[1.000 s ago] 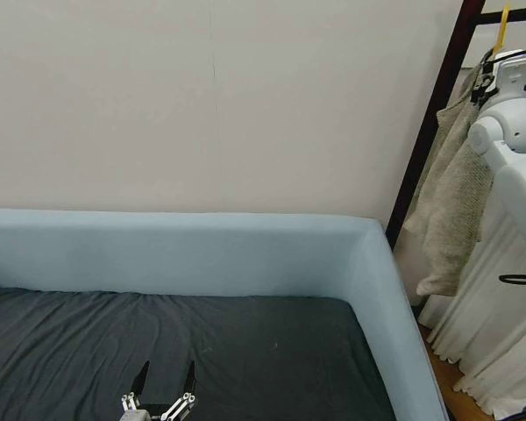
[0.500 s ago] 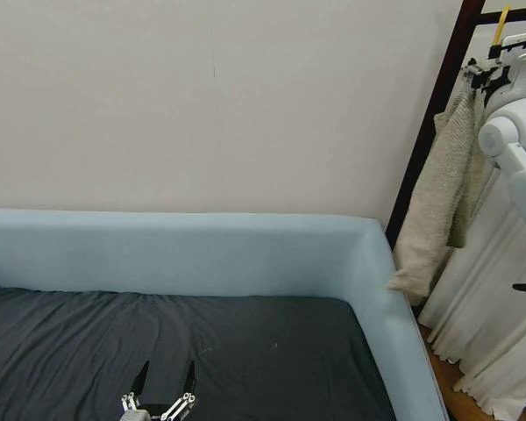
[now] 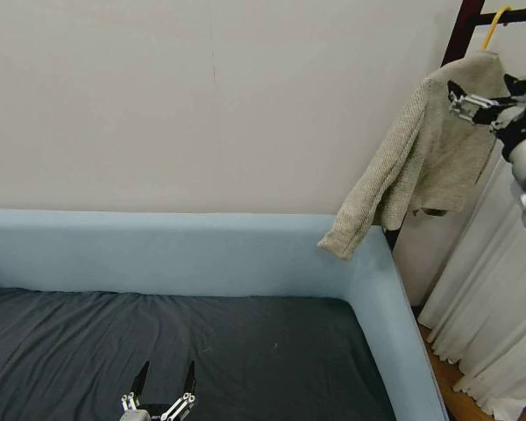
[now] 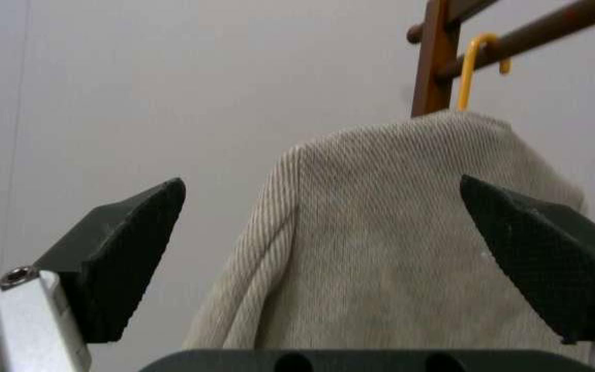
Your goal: Pick up the clothes from the sofa and hang them on the clothes hanger.
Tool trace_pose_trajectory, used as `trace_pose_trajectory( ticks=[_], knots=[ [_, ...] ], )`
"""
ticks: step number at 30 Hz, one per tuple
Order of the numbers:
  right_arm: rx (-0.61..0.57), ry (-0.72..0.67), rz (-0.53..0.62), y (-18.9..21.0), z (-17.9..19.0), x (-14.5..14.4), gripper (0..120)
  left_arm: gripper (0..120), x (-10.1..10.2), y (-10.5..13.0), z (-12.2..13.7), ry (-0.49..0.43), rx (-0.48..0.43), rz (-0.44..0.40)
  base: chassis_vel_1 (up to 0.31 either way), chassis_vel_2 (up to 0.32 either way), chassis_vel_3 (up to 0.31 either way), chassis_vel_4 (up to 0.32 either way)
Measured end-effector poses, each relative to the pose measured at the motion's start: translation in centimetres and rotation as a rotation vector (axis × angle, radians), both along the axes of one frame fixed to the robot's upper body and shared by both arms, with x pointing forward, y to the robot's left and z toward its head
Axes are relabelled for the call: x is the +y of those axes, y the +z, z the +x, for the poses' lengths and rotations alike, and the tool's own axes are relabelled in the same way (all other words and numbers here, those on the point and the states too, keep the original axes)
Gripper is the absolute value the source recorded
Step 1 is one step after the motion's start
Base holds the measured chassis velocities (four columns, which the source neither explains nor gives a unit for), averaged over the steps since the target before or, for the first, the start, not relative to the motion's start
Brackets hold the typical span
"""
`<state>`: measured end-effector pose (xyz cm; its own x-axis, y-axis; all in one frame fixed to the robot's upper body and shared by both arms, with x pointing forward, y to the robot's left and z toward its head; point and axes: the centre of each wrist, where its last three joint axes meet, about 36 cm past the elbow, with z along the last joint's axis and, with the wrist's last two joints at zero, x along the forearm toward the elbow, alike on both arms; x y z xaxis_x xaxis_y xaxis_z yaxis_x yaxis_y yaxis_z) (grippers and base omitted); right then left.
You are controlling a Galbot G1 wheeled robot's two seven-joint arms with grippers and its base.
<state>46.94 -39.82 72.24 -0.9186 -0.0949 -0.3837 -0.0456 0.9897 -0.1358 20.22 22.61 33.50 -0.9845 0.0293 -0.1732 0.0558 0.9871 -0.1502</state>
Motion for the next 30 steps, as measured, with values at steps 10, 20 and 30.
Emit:
trace_pose_trajectory(
  ticks=[10, 20, 30],
  knots=[
    [0.136, -0.025, 0.066, -14.5, -7.9, -1.3, 100, 100, 0.0, 0.0, 0.0, 0.0, 0.0, 0.0, 0.0, 0.0, 0.0, 0.0],
    [0.236, -0.158, 0.048, -26.2, -19.2, -0.3, 100, 100, 0.0, 0.0, 0.0, 0.0, 0.0, 0.0, 0.0, 0.0, 0.0, 0.0],
    [0.276, -0.183, 0.032, -32.1, -24.8, 2.3, 100, 100, 0.0, 0.0, 0.0, 0.0, 0.0, 0.0, 0.0, 0.0, 0.0, 0.0]
  ],
)
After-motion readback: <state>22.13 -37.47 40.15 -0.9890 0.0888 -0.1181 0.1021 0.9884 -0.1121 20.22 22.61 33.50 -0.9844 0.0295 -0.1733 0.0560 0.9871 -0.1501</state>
